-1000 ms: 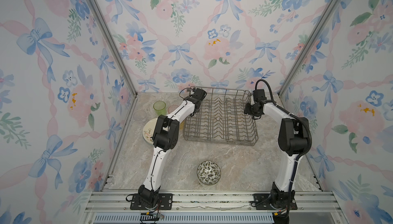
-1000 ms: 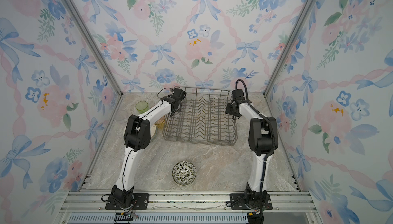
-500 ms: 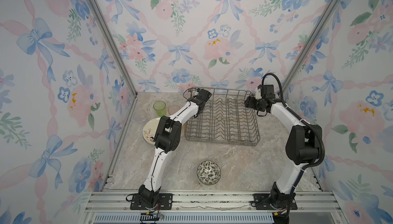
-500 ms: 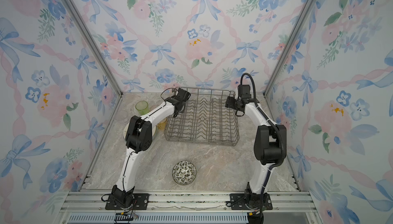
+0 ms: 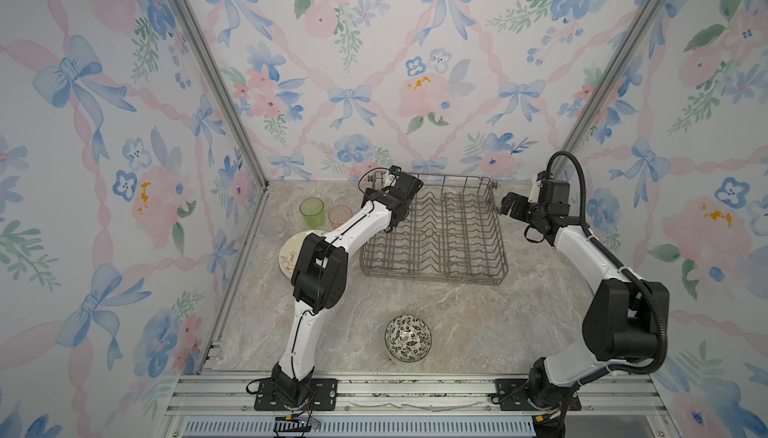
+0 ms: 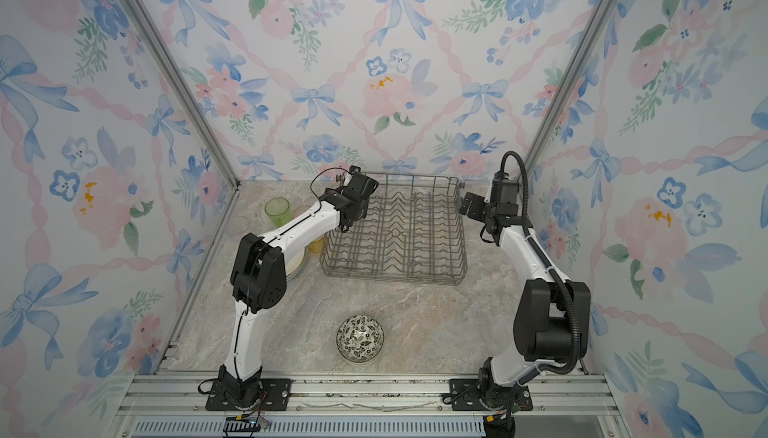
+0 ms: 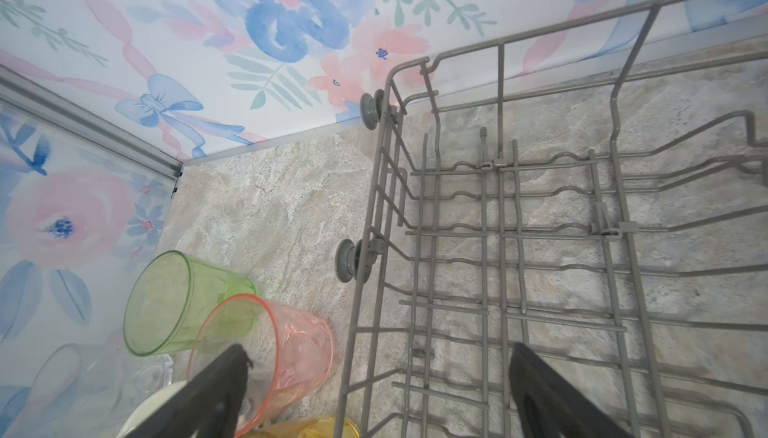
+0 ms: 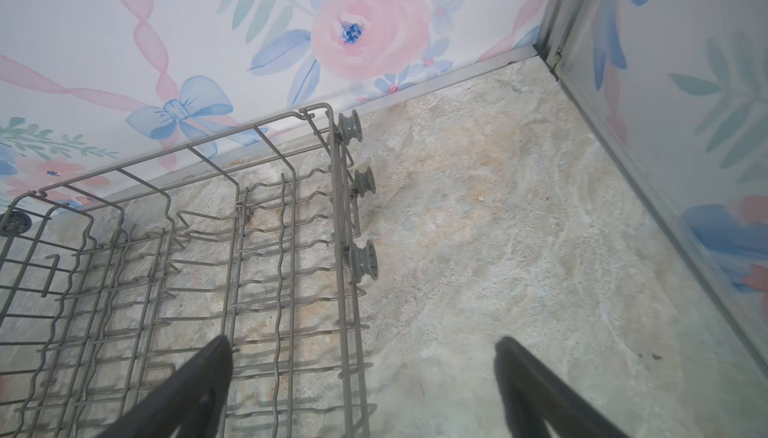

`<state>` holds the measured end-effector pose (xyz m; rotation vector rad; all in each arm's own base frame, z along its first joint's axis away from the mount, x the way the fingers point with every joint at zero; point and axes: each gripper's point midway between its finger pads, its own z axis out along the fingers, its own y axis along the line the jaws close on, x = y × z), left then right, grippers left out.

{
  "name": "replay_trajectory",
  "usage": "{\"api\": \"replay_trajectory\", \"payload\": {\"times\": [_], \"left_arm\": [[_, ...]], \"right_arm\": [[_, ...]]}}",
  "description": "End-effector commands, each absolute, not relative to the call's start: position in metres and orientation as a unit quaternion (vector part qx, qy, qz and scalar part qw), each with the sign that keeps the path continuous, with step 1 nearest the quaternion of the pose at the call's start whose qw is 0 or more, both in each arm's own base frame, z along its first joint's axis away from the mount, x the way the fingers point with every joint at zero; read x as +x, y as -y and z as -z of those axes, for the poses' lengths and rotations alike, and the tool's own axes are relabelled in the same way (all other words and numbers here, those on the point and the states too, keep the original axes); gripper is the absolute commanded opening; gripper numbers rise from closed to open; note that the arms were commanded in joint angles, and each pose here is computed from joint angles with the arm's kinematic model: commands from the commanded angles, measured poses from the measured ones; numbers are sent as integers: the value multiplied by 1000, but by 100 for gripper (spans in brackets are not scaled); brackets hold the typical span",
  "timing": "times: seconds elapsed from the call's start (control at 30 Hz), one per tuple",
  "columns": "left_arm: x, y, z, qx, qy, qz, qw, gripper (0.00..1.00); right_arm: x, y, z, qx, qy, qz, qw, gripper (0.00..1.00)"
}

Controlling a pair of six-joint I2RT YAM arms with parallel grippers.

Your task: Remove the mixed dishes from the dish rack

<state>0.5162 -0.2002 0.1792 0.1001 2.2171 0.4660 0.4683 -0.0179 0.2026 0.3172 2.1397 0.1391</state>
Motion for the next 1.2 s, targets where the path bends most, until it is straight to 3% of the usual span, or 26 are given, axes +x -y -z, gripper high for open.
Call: {"api": "replay_trajectory", "payload": {"times": [0.0,0.23,0.6,1.17], "left_arm": [[498,186,-219,3,-866,-169,471,98],[437,147,-267,-1,-782,-107,614,98],[359,47,-188,-42,-770,-151,618,98],[335,13,-152,1,-714,-158,682,98]], "right_arm": [[454,36,-220,131,-839,0,528,97],[393,59,-216,161,-791,65,587,97],[342,76,-179,188,-779,141,582,97],[374,63,-131,169,-797,139,563,97]]}}
